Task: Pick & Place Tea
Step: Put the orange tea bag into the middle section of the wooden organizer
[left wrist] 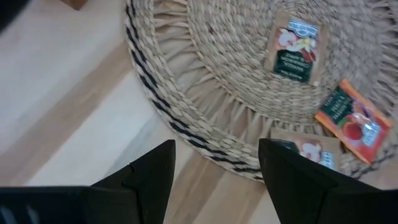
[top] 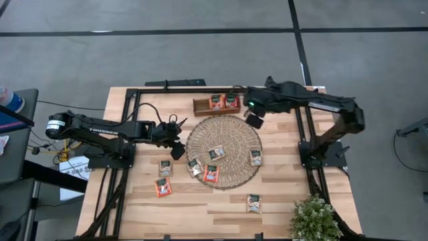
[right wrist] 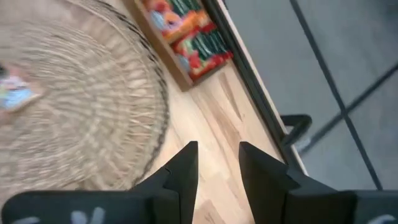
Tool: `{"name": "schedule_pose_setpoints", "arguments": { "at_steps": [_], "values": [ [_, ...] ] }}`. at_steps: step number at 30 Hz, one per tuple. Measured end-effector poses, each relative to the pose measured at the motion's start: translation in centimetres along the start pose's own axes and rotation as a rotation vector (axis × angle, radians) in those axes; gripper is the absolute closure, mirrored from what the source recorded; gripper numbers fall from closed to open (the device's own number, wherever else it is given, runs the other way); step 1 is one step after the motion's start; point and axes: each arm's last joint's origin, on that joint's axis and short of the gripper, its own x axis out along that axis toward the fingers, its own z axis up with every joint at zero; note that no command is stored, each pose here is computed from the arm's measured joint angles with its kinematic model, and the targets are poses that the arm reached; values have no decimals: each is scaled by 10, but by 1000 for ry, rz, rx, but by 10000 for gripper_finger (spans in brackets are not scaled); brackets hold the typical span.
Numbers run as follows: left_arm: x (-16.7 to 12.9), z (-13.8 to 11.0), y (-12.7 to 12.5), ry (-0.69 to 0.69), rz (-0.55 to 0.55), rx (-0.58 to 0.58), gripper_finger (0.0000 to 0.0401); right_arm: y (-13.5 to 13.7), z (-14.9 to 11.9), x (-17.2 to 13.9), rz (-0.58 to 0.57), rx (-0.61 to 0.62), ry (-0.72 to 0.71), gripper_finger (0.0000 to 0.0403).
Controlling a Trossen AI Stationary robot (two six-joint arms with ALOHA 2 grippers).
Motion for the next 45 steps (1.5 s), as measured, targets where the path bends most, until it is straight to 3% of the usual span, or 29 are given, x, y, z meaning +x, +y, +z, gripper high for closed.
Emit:
{"name": "schedule_pose_setpoints", "arguments": {
  "at_steps": [5,9,17,22,28,35,38,45],
  "values": [
    [0,0,-5,6,-65,-36,178,17,-40,-9,60,-16,-91,294],
    [-2,3,-16,-47,-135,-21,178,31,-86,7,139,87,-101,294],
    [-16,21,-41,-129,-234,-1,178,69,-146,34,463,309,-193,295],
    [-17,38,-57,-152,-254,6,178,89,-159,40,546,324,-269,294],
    [0,53,-85,-118,-249,116,178,105,-167,49,555,295,-293,294],
    [35,54,-114,104,-200,201,178,115,-169,52,576,260,-297,294],
    [51,50,-120,203,-230,219,178,116,-169,53,576,253,-295,294],
    [66,46,-121,234,-228,317,178,118,-166,52,596,246,-321,294]
  ]
}}
